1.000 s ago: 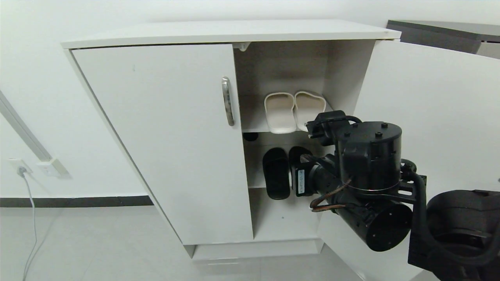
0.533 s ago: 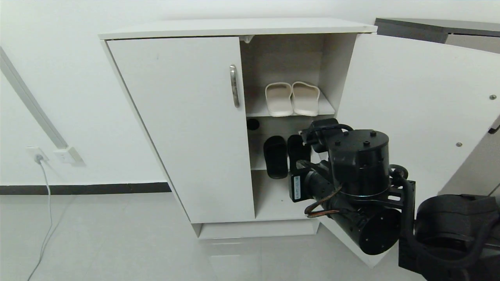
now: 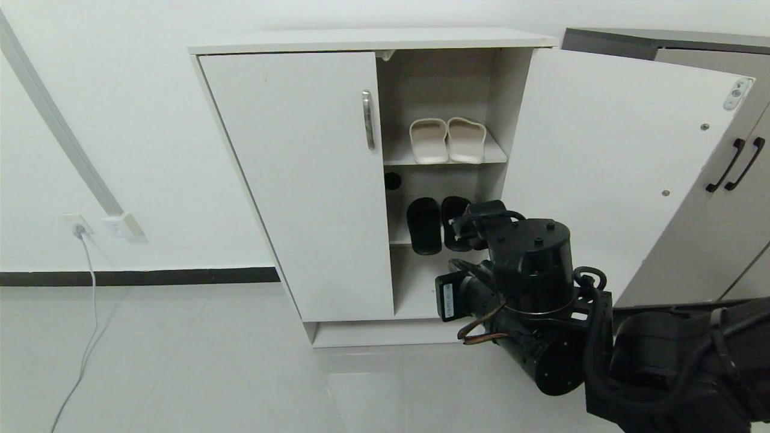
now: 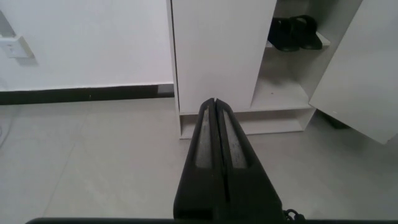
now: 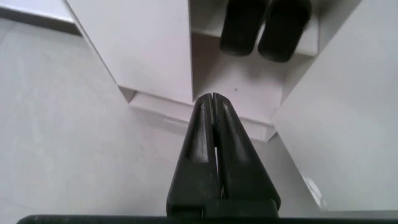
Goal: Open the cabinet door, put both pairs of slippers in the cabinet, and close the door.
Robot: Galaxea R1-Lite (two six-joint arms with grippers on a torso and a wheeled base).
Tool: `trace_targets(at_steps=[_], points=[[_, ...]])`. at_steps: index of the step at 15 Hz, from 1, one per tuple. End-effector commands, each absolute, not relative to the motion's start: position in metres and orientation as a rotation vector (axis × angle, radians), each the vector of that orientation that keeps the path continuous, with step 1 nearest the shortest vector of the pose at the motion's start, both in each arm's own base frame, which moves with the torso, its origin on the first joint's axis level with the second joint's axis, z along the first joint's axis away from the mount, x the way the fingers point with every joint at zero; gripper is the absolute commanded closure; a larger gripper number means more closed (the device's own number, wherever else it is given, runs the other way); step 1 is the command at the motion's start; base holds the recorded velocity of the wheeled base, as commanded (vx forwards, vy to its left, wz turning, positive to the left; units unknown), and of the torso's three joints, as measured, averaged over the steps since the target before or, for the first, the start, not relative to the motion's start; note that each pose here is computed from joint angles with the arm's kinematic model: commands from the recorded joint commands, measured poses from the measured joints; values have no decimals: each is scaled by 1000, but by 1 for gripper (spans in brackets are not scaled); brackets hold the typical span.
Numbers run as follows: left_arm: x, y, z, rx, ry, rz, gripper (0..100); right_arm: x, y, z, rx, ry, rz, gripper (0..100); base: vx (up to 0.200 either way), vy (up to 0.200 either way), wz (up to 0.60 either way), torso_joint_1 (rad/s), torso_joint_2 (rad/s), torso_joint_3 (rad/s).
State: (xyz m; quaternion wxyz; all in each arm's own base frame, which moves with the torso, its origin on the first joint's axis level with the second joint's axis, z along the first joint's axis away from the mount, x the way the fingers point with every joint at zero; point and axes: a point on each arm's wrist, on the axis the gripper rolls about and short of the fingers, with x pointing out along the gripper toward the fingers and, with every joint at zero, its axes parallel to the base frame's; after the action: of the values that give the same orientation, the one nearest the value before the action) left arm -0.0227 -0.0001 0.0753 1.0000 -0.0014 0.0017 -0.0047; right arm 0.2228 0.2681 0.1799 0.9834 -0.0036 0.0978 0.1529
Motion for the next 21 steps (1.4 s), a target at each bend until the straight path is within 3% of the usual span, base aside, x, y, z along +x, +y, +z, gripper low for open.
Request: trace_targets(at_steps=[1, 15, 21], points=[[-23, 0, 75, -3, 5, -9, 100, 228, 269, 166, -23, 212, 311, 100, 0, 0, 0, 0, 0, 0], [-23, 0, 75, -3, 5, -9, 100, 235, 264, 153, -46, 229, 306, 100, 0, 0, 0, 0, 0, 0], [-23, 0, 75, -3, 5, -9, 100, 235, 264, 153, -50, 230, 305, 100, 0, 0, 0, 20, -290, -313]])
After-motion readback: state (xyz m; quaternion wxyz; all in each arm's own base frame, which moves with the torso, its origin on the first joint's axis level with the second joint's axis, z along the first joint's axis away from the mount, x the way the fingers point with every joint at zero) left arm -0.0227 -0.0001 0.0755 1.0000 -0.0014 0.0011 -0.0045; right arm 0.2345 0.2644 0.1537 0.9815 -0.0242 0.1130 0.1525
